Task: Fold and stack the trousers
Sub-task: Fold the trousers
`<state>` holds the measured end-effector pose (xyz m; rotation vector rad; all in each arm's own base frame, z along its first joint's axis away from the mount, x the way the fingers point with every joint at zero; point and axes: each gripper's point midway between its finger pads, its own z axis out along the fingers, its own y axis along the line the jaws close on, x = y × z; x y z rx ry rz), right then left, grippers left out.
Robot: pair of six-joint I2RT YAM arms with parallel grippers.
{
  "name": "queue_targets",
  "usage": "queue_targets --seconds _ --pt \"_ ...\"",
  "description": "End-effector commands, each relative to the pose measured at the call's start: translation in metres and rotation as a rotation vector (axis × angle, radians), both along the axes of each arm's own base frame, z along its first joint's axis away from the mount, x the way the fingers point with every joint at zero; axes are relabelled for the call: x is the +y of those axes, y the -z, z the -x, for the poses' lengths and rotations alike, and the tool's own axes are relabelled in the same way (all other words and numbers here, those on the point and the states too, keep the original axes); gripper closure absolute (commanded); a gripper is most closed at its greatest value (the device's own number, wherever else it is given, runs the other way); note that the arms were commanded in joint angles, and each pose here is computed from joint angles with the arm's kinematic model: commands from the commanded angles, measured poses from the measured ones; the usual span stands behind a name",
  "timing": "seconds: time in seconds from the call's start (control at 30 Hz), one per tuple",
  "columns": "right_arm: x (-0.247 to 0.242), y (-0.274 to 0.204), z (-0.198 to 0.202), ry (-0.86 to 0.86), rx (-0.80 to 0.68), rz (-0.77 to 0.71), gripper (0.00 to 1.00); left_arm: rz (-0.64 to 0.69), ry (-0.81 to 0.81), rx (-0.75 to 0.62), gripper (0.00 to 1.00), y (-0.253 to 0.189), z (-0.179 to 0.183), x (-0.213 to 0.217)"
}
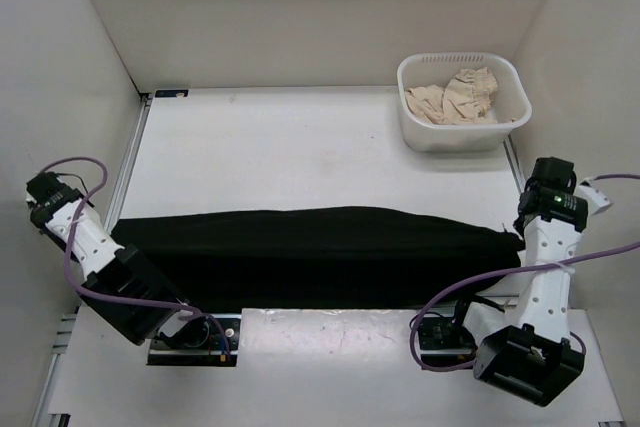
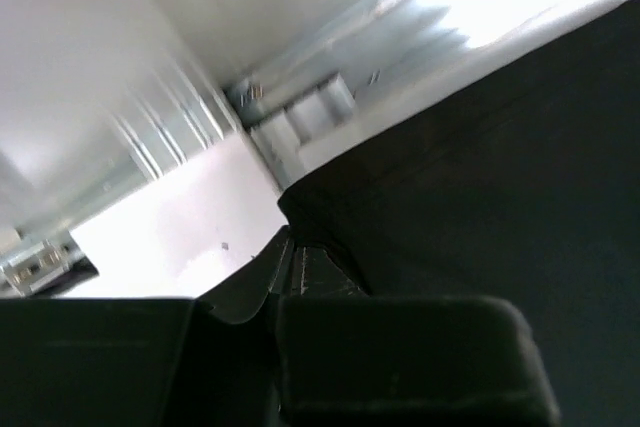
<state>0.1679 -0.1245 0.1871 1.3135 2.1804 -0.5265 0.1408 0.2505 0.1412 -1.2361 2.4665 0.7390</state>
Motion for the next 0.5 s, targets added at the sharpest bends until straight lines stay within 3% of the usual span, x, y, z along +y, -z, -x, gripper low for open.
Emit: queue_targets --seconds 0.0,0.23,0.27,0.3,0.37,0.4,0.47 --pt "-0.019 0.011 0.030 0.060 0.110 0.122 1.00 -0.031 -0.035 0.003 0.86 0.005 0.017 -0.004" --pt "-0.022 0.008 0.047 0.147 0.131 0.158 1.00 0.036 -0.119 0.100 0.86 0.039 0.059 -0.019" --pt "-0.026 0.003 0.052 0.196 0.123 0.186 0.89 0.039 -0.123 0.115 0.82 0.041 0.061 -0.018" --pt "-0.027 -0.002 0.061 0.228 0.133 0.205 0.68 0.036 -0.133 0.142 0.67 0.044 0.067 -0.020" --pt "-0.032 -0.011 0.073 0.311 0.111 0.255 0.25 0.040 -0.136 0.157 0.55 0.046 0.068 -0.019" --pt "-0.034 -0.019 0.077 0.340 0.099 0.283 0.19 0.055 -0.135 0.170 0.53 0.048 0.070 -0.022" --pt "-0.039 -0.027 0.090 0.388 0.120 0.339 0.14 0.051 -0.135 0.166 0.34 0.043 0.069 -0.020"
